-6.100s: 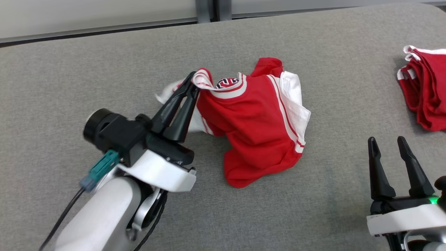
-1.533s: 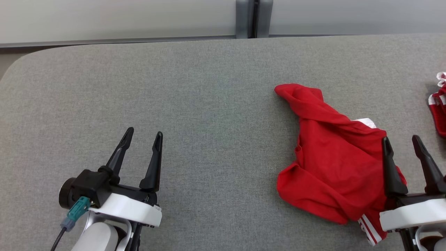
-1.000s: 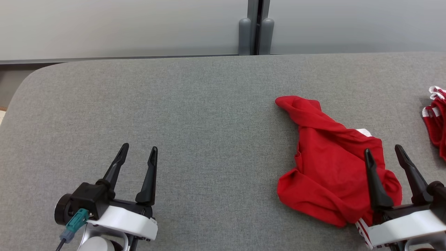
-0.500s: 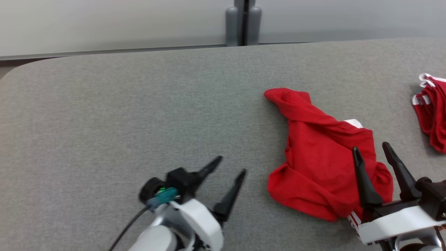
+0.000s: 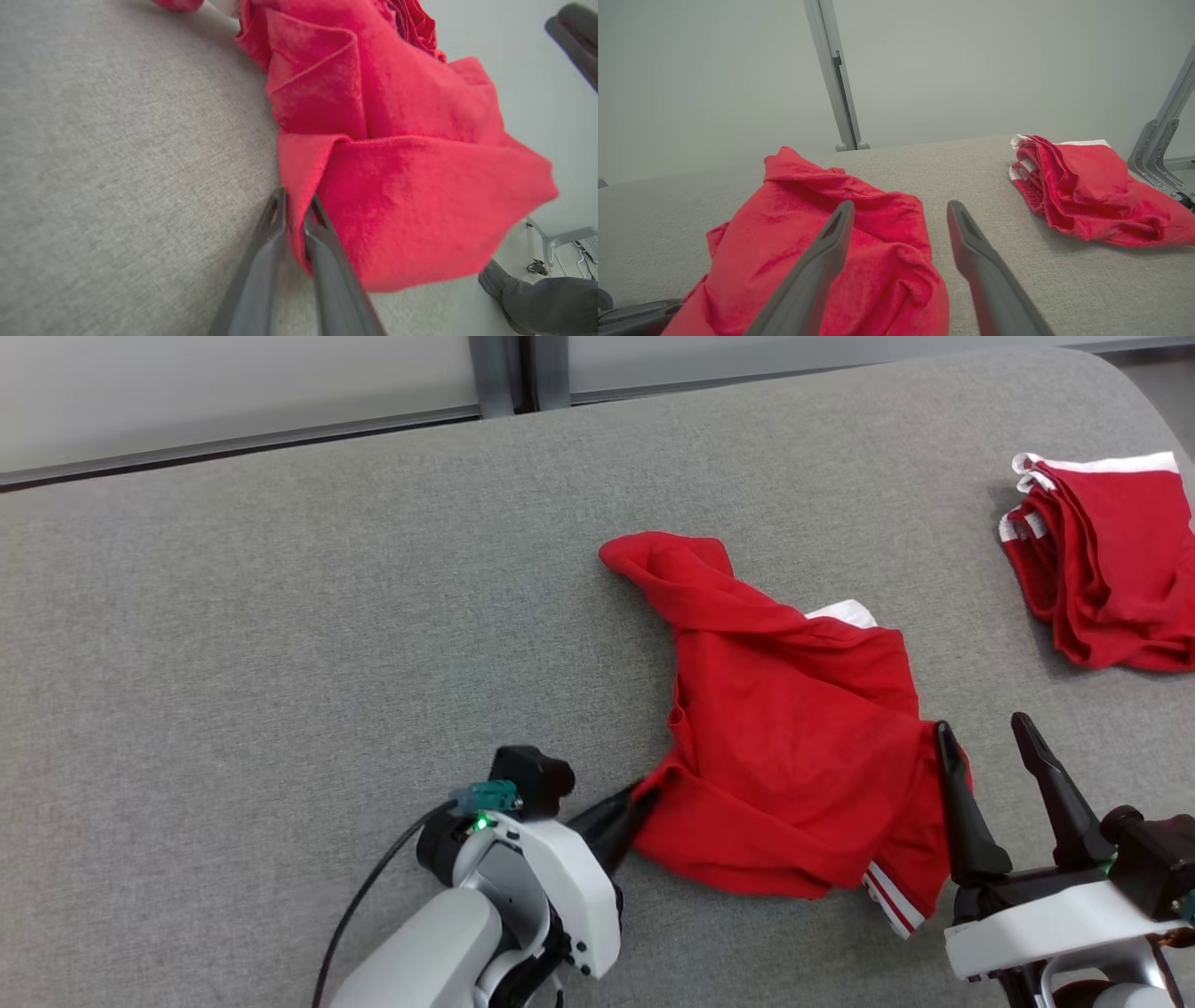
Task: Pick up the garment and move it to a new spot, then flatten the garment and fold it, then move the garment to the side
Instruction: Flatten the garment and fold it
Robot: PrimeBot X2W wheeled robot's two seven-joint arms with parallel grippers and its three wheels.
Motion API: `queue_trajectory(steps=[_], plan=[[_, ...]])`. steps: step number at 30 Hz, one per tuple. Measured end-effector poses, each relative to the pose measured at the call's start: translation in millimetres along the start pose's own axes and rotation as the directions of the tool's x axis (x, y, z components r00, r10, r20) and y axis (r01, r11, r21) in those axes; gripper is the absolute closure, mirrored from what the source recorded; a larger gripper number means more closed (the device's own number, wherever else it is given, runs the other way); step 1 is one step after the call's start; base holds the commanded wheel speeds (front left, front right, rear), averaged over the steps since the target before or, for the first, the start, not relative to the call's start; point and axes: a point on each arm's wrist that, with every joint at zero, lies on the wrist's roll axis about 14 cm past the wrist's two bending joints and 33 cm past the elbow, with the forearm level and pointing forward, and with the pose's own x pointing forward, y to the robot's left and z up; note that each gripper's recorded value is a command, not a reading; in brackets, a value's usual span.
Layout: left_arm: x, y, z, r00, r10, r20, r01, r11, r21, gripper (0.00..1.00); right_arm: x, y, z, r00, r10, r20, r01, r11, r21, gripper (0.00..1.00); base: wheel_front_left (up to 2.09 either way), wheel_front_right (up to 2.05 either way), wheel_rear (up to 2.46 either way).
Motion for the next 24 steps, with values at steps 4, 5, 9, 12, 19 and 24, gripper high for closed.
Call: queue_trajectory(steps=[4, 5, 9, 12, 19, 24], plan=[[3, 8, 25, 0.994, 0.006, 0.107, -0.006, 1.000, -0.003, 1.00, -1, -7, -3, 1.000, -0.024, -0.003, 0.024, 1.000, 0.007, 0.00, 0.00, 0.00, 0.00], [0, 13, 34, 0.988, 0.020, 0.151, -0.020, 1.000, 0.000, 1.00, 0, -7, -3, 1.000, -0.025, -0.002, 0.025, 1.000, 0.008, 0.00, 0.00, 0.00, 0.00], [-27, 50, 81, 0.925, 0.150, 0.350, -0.176, 0.983, 0.045, 1.00, 3, -9, -2, 1.000, -0.029, 0.007, 0.029, 0.999, 0.013, 0.00, 0.00, 0.00, 0.00], [-60, 73, 110, 0.846, 0.242, 0.475, -0.297, 0.954, 0.045, 1.00, 7, -3, -3, 1.000, -0.012, 0.006, 0.012, 1.000, 0.020, 0.00, 0.00, 0.00, 0.00], [-168, 118, 130, 0.606, 0.500, 0.619, -0.585, 0.808, -0.079, 1.00, 20, 9, -4, 0.999, 0.032, -0.003, -0.032, 0.999, 0.022, 0.00, 0.00, 0.00, 0.00], [-214, 131, 84, 0.521, 0.677, 0.521, -0.670, 0.702, -0.242, 1.00, 32, 22, -6, 0.997, 0.076, -0.011, -0.076, 0.997, 0.024, 0.00, 0.00, 0.00, 0.00]])
